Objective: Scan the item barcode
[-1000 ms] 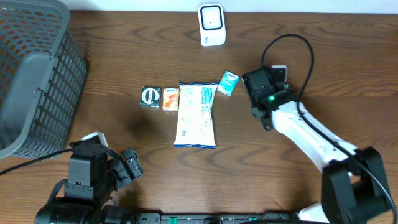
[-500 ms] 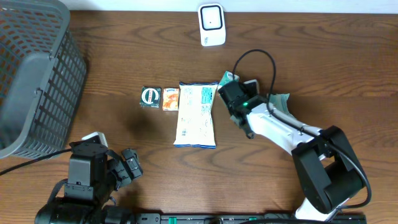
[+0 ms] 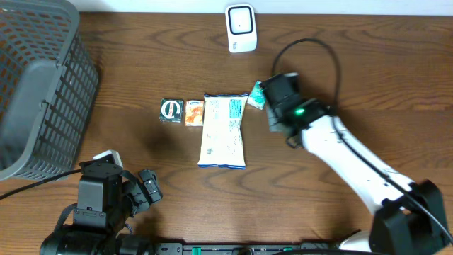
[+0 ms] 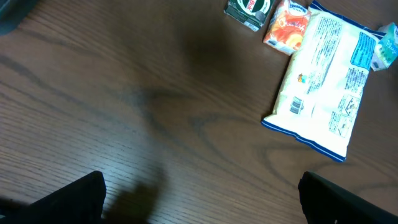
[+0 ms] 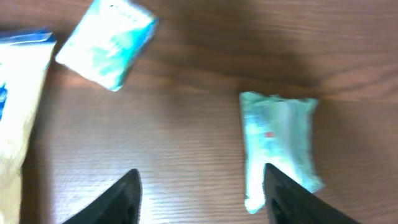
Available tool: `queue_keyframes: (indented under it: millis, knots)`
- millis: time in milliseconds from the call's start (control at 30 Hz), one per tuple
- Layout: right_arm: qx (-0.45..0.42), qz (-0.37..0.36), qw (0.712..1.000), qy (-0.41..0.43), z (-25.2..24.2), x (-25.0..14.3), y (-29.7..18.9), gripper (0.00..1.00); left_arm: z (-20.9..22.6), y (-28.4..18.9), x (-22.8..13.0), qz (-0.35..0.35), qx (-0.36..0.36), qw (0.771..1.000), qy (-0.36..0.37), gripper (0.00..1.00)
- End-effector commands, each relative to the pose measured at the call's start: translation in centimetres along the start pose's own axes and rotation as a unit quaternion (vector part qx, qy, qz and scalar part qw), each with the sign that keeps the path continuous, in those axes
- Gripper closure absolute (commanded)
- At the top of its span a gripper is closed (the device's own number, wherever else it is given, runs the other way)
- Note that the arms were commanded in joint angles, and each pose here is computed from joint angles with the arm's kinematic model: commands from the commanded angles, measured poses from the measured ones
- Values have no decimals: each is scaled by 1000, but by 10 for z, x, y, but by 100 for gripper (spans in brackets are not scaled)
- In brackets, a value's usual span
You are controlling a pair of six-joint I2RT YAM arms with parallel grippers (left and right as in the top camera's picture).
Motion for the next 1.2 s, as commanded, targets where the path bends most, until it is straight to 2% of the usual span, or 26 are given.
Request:
queue_keyframes:
  millis: [0, 133, 233, 267, 300, 567, 833, 1167]
  knots:
    - [13, 12, 998, 68, -42, 10, 0, 38, 1, 0, 0, -2, 5, 1000, 0, 3]
    - [84, 43, 990, 101, -80, 11, 13, 35, 1, 0, 0, -3, 5, 1000, 0, 2]
    - [132, 55, 982, 123, -109, 9, 22, 27, 1, 0, 0, -2, 5, 1000, 0, 2]
    - [136, 56, 980, 134, -118, 8, 24, 23, 1, 0, 0, -3, 5, 1000, 0, 2]
    - [126, 58, 977, 163, -140, 5, 28, 1, 1, 0, 0, -3, 5, 1000, 0, 3]
    - [86, 59, 967, 234, -193, -7, 34, 1, 1, 0, 0, -2, 5, 1000, 0, 3]
    - [89, 62, 973, 202, -198, -11, 48, 1, 1, 0, 0, -2, 5, 1000, 0, 2]
    - [173, 93, 968, 157, -182, -18, 83, 3, 1, 0, 0, -2, 5, 1000, 0, 2]
Point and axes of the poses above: each gripper's point midway between its finger pads, its own y axis out along the fingers, its own z axis along the line the jaws close on, x = y × z, the point moved 9 cm from there along -y, back along the fingers, and after that the axes turned 2 degrees about -y, right-handed, at the moved point
